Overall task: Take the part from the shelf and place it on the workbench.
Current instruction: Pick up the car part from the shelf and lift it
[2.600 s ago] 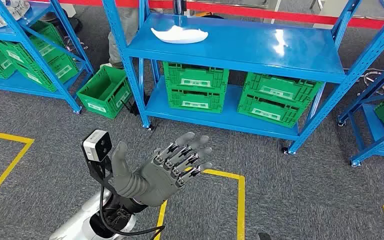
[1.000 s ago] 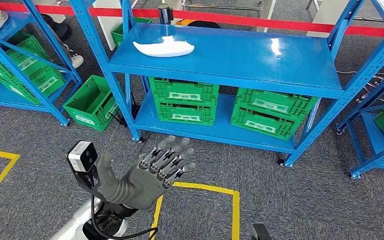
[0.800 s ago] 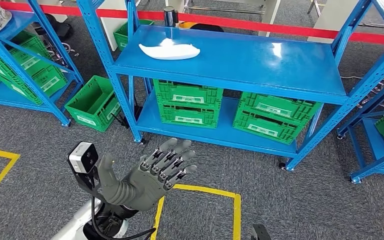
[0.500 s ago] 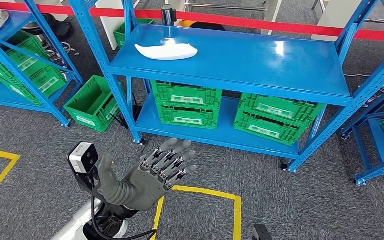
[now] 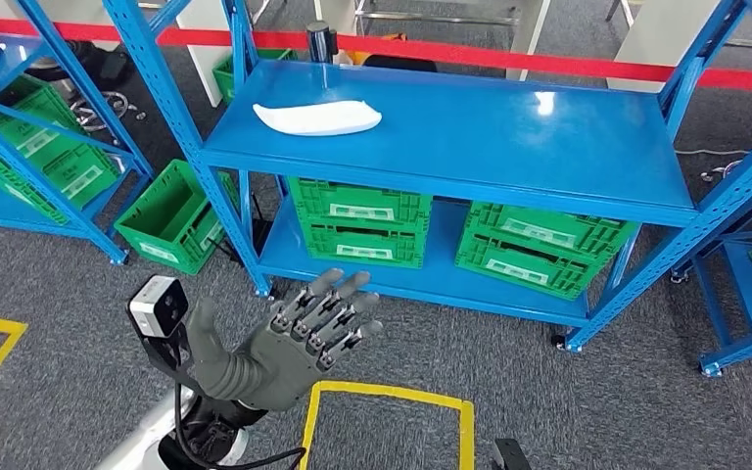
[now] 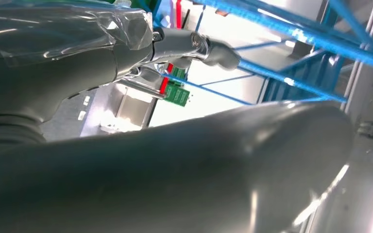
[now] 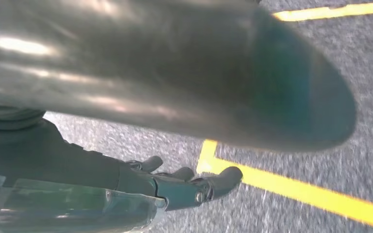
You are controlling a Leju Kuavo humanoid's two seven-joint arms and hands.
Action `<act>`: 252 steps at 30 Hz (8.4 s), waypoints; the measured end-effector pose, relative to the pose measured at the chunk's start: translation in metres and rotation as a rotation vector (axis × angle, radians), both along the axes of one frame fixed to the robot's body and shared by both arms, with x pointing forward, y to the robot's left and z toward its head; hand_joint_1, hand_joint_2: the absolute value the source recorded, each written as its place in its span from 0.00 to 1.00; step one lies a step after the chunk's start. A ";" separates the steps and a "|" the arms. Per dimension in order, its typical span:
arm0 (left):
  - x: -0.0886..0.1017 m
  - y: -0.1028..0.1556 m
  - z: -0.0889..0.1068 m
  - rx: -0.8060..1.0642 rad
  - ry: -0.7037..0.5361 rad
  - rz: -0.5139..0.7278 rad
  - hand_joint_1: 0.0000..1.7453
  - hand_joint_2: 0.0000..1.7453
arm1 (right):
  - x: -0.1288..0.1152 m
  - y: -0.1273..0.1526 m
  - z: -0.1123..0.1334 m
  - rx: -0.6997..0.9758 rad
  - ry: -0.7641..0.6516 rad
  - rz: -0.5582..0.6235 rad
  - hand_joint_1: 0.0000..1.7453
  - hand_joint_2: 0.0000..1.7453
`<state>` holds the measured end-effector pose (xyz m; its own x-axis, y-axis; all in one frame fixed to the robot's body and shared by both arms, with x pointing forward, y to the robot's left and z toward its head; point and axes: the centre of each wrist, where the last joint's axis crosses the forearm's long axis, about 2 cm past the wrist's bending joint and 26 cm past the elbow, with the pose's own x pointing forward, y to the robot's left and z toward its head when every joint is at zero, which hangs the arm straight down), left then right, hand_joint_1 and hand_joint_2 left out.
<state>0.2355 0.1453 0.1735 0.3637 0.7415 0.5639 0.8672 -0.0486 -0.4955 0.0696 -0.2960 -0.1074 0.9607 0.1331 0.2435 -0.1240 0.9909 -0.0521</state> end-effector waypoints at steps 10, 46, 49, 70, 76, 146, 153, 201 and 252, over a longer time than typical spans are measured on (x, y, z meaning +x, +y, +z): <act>-0.001 -0.002 0.000 0.000 0.007 0.005 0.00 0.00 | -0.002 -0.009 0.000 -0.023 -0.002 0.008 0.00 0.00; -0.001 0.000 0.000 -0.002 -0.004 0.010 0.00 0.00 | -0.007 -0.004 -0.001 -0.019 0.017 -0.003 0.00 0.00; 0.000 0.000 0.001 -0.004 -0.009 0.012 0.00 0.00 | -0.005 -0.003 -0.001 -0.018 0.012 -0.004 0.00 0.00; 0.000 -0.001 0.001 -0.004 -0.009 0.009 0.00 0.00 | -0.005 -0.004 -0.001 -0.019 0.013 -0.004 0.00 0.00; 0.000 -0.001 0.002 -0.004 -0.010 0.010 0.00 0.00 | -0.004 -0.004 -0.001 -0.016 0.011 -0.003 0.00 0.00; -0.005 0.000 -0.008 0.019 0.004 -0.011 0.00 0.00 | -0.056 0.010 -0.006 0.071 0.297 0.000 0.00 0.00; 0.000 0.001 -0.005 -0.026 0.000 0.001 0.00 0.00 | -0.056 -0.002 -0.006 0.048 0.303 0.023 0.00 0.00; 0.001 0.002 -0.001 -0.013 -0.020 0.071 0.00 0.00 | -0.022 -0.008 -0.003 0.022 0.246 0.056 0.00 0.00; 0.006 -0.003 0.008 -0.047 -0.044 0.047 0.00 0.00 | -0.022 -0.014 -0.003 0.013 0.247 0.042 0.00 0.00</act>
